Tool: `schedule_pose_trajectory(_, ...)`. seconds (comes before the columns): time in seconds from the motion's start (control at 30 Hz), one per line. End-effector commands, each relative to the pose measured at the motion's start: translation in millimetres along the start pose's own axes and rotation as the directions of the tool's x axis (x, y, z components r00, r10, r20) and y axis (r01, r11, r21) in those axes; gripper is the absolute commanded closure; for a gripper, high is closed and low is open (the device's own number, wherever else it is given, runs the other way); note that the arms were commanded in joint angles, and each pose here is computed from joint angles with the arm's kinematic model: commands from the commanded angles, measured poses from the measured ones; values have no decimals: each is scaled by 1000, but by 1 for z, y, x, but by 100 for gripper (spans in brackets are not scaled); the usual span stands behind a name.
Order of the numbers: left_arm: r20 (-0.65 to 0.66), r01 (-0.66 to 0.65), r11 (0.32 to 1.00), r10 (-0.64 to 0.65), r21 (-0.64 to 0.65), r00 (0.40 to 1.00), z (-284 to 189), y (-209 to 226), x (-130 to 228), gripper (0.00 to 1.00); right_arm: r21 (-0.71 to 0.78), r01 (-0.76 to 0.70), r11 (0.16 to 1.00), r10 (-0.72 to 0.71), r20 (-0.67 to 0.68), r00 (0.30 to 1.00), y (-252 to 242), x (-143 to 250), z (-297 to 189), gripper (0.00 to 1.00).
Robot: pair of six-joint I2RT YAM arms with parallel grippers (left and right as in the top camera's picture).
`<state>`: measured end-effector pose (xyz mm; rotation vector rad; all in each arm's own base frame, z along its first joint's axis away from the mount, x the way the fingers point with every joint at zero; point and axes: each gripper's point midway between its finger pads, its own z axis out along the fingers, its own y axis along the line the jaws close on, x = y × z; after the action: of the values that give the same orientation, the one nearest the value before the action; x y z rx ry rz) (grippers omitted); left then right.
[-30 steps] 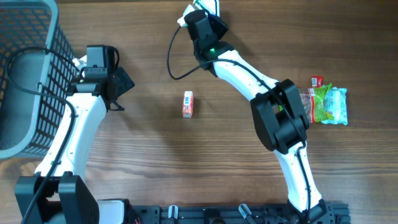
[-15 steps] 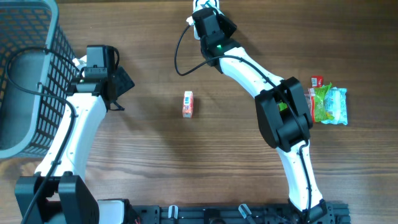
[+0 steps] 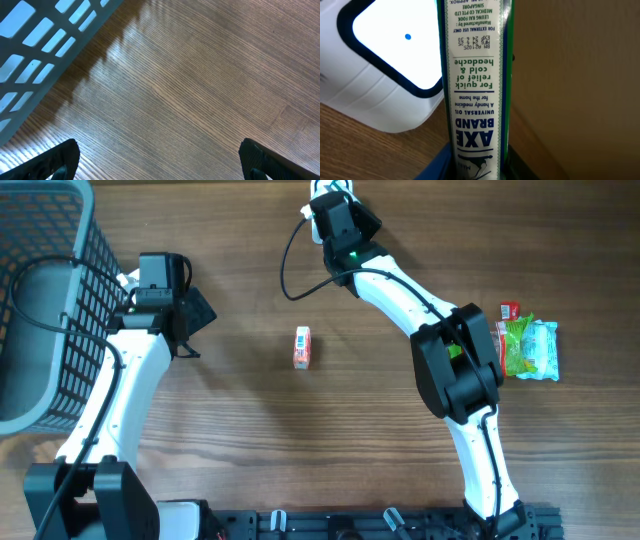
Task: Scan the item barcode
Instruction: 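Hold the green box barcode up to the white scanner with the right gripper, then lower the green box onto the table at right and release it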
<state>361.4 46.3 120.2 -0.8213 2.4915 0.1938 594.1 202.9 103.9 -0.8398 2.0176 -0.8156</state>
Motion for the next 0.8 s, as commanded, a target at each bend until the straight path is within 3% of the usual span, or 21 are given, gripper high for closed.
schedule_pose_trajectory(0.0,6,-6,1000,6,-14,1000,2,3,-2,0,-4,-284,959,284,53,957,-48,-21,-39,96)
schedule_pose_trajectory(0.17,6,-6,1000,6,-14,1000,2,3,-2,0,-174,-458,872,465,-1,885,-90,-17,-118,96)
schedule_pose_trajectory(0.3,6,-6,1000,6,-14,1000,2,3,-2,0,-232,-581,780,552,-181,814,-107,26,-180,95)
schedule_pose_trajectory(0.4,6,-6,1000,6,-14,1000,2,3,-2,0,-278,-628,727,533,-350,771,-106,70,-209,95)
schedule_pose_trajectory(0.6,6,-6,1000,6,-14,1000,2,3,-2,0,-352,-706,614,420,-612,670,-75,135,-213,96)
schedule_pose_trajectory(0.67,6,-6,1000,6,-14,1000,2,3,-2,0,-283,-755,592,424,-686,590,-66,162,-204,96)
schedule_pose_trajectory(0.77,6,-6,1000,6,-14,1000,2,3,-2,0,-232,-777,585,401,-750,526,-47,194,-193,96)
